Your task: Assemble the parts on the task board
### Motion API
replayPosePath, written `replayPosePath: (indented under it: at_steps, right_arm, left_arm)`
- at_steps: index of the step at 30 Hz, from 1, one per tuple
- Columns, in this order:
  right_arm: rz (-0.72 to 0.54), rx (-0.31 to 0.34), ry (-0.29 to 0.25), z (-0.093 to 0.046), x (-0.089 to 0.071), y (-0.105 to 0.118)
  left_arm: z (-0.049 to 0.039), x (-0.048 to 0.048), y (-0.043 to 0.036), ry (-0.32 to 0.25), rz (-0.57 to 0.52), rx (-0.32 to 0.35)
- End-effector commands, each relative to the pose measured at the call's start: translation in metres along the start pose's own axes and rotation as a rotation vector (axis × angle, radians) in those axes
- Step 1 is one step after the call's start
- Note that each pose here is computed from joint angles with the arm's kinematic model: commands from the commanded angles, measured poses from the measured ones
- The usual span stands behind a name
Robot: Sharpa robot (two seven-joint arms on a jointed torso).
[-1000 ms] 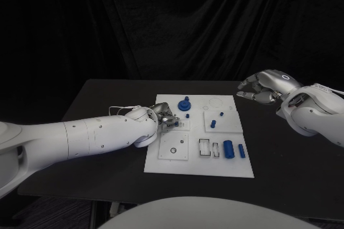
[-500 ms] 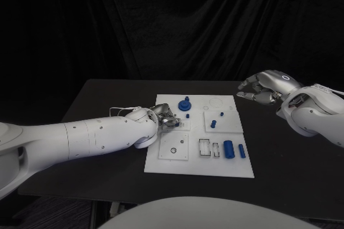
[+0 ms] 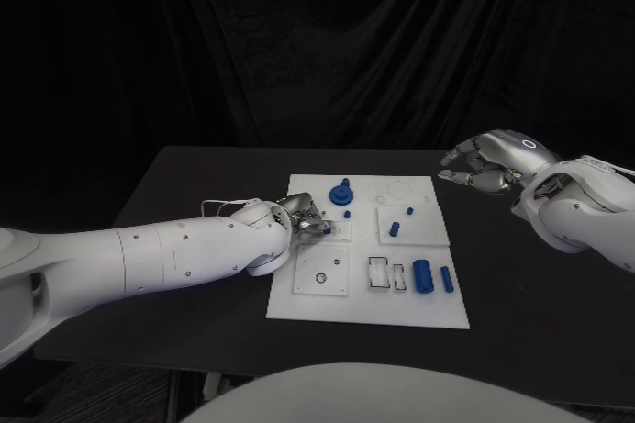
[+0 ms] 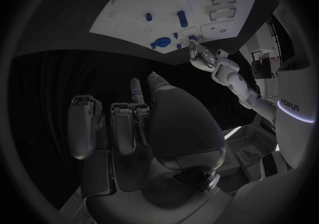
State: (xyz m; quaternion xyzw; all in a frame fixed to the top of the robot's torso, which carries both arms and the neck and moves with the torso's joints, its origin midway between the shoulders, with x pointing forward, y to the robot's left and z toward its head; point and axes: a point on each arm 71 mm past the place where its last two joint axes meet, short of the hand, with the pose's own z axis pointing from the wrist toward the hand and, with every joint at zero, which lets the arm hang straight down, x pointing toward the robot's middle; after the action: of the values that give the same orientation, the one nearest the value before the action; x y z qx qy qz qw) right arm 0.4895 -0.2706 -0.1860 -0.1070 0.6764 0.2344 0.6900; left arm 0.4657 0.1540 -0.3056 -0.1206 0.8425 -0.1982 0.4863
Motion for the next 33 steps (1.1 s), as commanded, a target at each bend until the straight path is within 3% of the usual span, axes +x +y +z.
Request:
replayPosePath:
  at_steps: [1,18,33]
  right_arm:
    - [-0.001,0.010,0.001,-0.0009,0.0006,-0.0013]
    - [-0.001,0.013,0.003,-0.0018,0.0006,-0.0021]
    - [0.000,0.017,0.008,-0.0016,0.0013,-0.0023]
  left_arm:
    - [-0.0011,0.0064,0.0026,0.025,0.003,-0.001]
    - [-0.0040,0.0051,0.0045,0.015,-0.005,0.008]
    - [-0.0026,0.0071,0.0060,0.047,0.012,-0.009]
